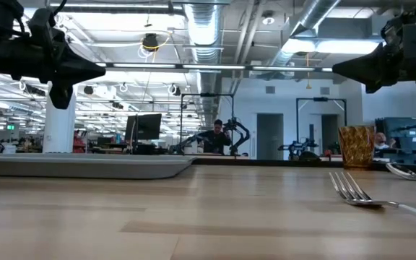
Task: Pick and place plate/cup/fork/spoon on tray
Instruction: Prepare the gray serving tray
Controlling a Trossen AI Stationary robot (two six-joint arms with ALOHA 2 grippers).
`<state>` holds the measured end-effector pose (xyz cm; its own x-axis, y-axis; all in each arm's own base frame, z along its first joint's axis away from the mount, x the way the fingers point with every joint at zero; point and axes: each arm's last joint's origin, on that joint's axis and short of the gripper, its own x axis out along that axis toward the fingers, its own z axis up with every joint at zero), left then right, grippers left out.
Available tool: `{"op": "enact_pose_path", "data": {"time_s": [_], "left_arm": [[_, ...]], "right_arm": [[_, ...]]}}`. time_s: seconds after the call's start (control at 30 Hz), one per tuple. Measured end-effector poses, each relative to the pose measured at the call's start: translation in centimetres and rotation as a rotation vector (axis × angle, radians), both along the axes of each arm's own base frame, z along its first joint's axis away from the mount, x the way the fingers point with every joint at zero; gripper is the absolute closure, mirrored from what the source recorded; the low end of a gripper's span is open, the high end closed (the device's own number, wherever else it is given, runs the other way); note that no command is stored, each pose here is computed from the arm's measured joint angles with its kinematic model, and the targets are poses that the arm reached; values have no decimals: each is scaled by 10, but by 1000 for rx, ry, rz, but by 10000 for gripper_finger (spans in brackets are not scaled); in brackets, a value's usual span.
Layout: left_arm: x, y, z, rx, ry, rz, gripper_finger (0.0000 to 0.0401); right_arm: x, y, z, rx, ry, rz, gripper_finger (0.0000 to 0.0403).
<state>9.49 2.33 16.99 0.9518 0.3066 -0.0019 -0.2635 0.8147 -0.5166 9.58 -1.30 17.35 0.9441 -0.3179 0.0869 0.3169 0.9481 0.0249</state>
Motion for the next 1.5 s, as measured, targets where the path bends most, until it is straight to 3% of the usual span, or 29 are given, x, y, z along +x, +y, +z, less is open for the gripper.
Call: {"op": "enact_pose_path", "data": {"time_s": [0.13, 0.3, 0.5, 0.7, 0.93, 1.13, 1.33, 1.5], "left_arm": [[0, 0, 0, 0, -1, 13, 401], [0, 0, 0, 1, -1, 16, 401], [0, 1, 0, 11, 2, 21, 401], [0, 0, 0, 91, 29, 17, 401], [0, 0, 0, 135, 44, 13, 401], [0, 0, 0, 199, 65, 13, 401], [0, 0, 0, 222, 70, 13, 401], [0, 0, 0, 233, 75, 2, 401]], "right_arm": [[-1, -2, 8, -24, -79, -19, 369], [-2, -1, 12, -50, -107, 46, 379], [4, -1, 21, -100, -53, 45, 393], [20, -3, 43, -121, 57, 41, 391], [70, -15, 77, -118, 238, 25, 386], [126, -38, 90, -27, 438, 73, 386], [175, -62, 94, 74, 482, 266, 378], [205, -79, 82, 81, 556, 323, 369]]}}
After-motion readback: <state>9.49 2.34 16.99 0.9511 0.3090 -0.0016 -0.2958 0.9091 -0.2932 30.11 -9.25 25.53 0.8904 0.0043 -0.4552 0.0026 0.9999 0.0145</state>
